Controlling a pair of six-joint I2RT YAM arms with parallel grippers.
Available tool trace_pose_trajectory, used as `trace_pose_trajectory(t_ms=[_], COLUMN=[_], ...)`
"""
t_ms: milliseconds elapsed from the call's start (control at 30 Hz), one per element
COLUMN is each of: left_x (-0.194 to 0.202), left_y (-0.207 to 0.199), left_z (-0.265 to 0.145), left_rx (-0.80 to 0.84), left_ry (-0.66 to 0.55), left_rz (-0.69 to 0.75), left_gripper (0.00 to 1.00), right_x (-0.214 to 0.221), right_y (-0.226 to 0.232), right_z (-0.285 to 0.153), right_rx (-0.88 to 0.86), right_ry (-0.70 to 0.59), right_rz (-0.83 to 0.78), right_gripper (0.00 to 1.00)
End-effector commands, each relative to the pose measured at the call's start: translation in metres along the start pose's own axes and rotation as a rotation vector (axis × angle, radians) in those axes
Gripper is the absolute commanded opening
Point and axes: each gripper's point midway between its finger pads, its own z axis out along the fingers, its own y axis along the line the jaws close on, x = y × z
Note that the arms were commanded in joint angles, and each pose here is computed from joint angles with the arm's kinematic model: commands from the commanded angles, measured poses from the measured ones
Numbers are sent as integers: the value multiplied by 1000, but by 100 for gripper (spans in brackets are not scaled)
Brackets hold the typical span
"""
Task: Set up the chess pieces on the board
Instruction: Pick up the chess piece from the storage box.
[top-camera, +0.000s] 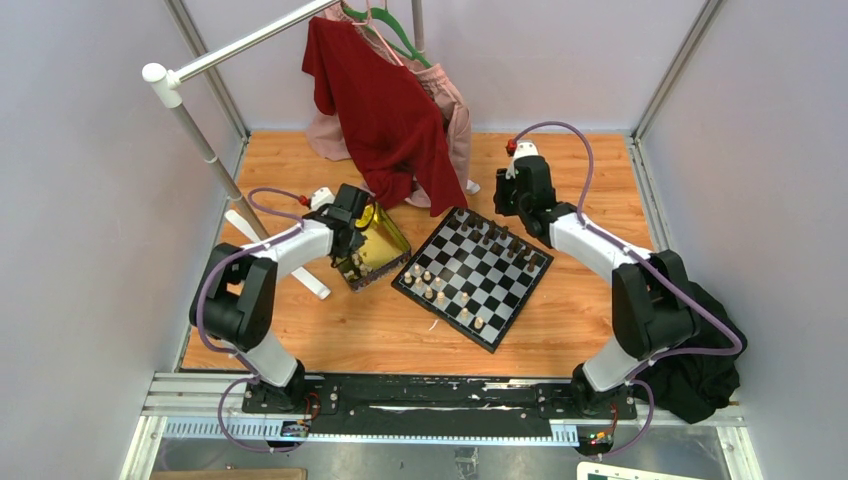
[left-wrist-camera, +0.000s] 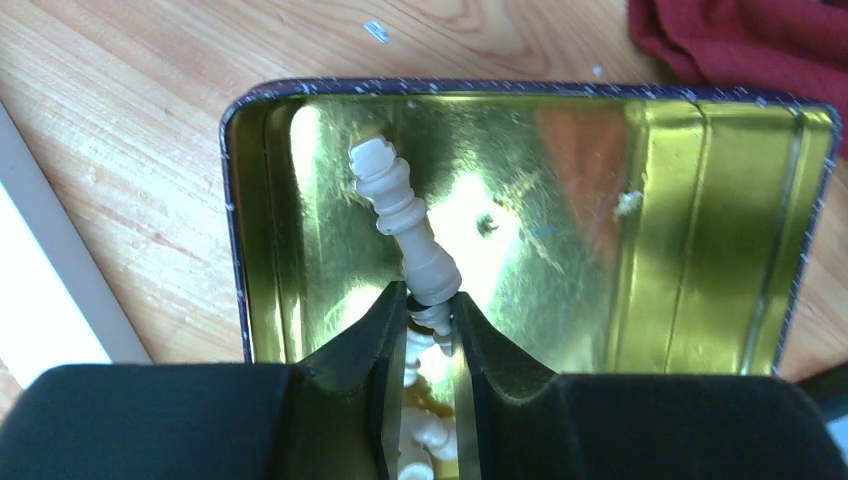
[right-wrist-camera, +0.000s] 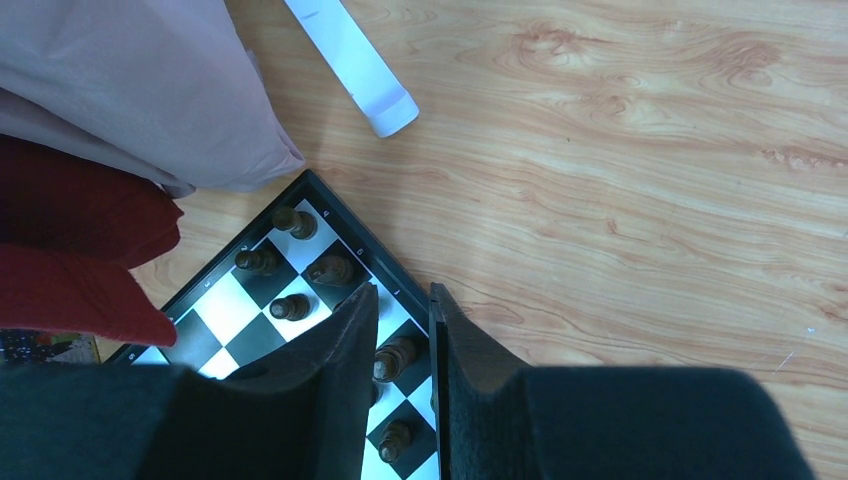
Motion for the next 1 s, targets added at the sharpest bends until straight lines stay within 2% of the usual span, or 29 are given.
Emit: trace_pose_trajectory(t_ms=[0,467,767,967], left_x=[-18,-27,-18,2], left_y=[-14,-45,-62,-72], left_z=[-25,-76,-120,-153], left_rx=[39,166,400,581], left_ry=[-80,-176,-206,-207], left_rz=[58,302,431,546], left_gripper=[13,11,10,10], right_x=[-25,-32,-37,-40], right_y=[-3,9,34,53], right_z=[-14,-33,-61,-87], right_rx=[-7,-72,-219,-334], right_ry=[-66,-92,-115,-143], right_rz=[10,26,65,103], right_gripper=[30,30,30,30])
